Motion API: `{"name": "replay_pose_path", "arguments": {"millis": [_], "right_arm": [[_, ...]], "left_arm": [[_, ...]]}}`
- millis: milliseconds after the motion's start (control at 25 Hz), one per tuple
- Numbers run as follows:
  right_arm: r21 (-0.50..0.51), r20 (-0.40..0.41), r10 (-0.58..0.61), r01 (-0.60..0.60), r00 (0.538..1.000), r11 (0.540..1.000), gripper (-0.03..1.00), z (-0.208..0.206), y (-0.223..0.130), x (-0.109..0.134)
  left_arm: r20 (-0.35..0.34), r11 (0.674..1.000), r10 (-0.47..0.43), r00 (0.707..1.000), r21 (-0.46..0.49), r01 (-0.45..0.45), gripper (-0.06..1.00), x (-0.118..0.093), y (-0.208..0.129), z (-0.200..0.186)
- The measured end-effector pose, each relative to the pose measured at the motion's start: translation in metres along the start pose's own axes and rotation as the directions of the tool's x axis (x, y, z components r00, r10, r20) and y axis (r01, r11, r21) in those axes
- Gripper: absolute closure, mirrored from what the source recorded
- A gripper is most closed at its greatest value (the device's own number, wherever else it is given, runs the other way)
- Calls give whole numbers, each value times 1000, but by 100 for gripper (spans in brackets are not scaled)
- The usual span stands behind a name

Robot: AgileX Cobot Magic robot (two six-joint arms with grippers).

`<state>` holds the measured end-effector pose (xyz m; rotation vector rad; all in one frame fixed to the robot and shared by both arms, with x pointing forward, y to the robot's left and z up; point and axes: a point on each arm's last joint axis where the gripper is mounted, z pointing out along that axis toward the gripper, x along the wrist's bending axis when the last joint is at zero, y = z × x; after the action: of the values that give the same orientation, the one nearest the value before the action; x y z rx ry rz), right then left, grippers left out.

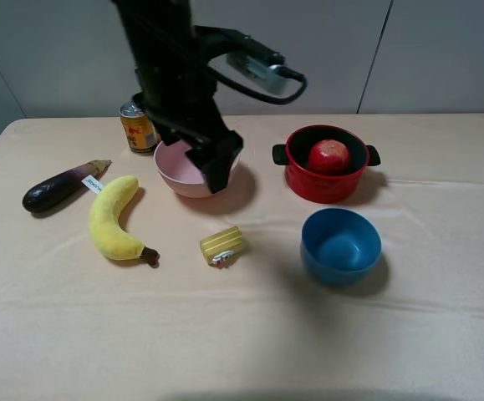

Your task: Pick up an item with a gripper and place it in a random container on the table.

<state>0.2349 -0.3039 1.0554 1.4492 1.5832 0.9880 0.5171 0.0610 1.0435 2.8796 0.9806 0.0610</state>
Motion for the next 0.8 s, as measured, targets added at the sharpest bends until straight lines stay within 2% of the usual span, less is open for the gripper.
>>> {"name": "replay_pose_path", "arguments": {"millis": [400, 800], "right_arm": [[0, 0, 0, 0, 1000, 1000, 27, 0, 0, 0], [0, 0, 0, 0, 1000, 1000, 27, 0, 0, 0]], "left_arm": [[-26, 987, -150, 988, -66, 148, -5, 4, -126, -18], [-38, 963, -234, 972, -151, 225, -5, -17, -208, -27]]}}
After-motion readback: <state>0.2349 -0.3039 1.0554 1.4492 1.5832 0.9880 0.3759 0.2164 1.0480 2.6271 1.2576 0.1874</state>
